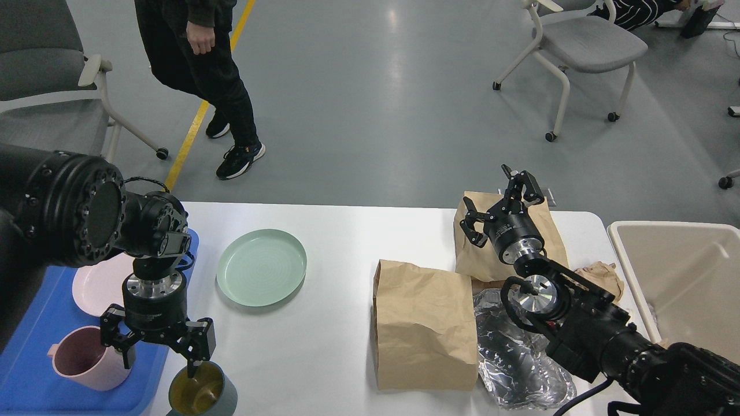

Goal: Tidy desktop
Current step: 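Lower the left gripper and grasp the yellow-green cup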

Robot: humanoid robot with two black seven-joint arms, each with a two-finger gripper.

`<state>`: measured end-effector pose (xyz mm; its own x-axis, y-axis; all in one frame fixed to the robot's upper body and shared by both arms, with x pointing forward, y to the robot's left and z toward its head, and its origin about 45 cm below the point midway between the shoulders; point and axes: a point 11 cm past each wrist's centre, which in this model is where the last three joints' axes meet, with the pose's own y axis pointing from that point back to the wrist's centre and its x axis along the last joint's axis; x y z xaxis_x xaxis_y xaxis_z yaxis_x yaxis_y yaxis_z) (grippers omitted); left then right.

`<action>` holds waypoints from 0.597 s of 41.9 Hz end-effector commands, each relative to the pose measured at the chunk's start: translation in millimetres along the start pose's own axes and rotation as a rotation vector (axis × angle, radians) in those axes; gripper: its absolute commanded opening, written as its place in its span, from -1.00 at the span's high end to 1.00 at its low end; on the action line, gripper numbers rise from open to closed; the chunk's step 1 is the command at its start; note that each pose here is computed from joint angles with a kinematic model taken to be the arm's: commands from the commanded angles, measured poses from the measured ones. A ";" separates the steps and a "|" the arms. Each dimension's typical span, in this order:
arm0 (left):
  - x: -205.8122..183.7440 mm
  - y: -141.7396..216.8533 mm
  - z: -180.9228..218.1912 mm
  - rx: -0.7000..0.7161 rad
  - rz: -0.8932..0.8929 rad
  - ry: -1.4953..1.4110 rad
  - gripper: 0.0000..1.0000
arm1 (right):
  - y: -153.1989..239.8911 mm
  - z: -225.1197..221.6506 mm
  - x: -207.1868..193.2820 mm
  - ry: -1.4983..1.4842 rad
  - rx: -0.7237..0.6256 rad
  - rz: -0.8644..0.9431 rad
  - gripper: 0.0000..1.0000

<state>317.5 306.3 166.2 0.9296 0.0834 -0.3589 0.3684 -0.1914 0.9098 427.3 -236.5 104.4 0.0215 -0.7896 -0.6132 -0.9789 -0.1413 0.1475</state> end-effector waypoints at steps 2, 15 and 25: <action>6.3 -9.9 0.7 0.013 0.007 -0.007 -0.95 | 0.0 0.1 -0.1 0.000 0.000 0.000 -1.00; 4.2 -27.4 13.6 -0.004 -0.018 -0.031 -0.75 | 0.0 0.0 0.2 0.000 0.000 0.000 -1.00; 2.8 -30.7 16.0 -0.017 -0.026 -0.030 0.02 | 0.0 0.0 0.4 0.001 0.000 0.002 -1.00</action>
<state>309.3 297.7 134.5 0.9201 0.0577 -0.3874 0.3913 -0.1804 0.9024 427.3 -236.7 104.3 0.0212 -0.7899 -0.6129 -0.9789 -0.1409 0.1477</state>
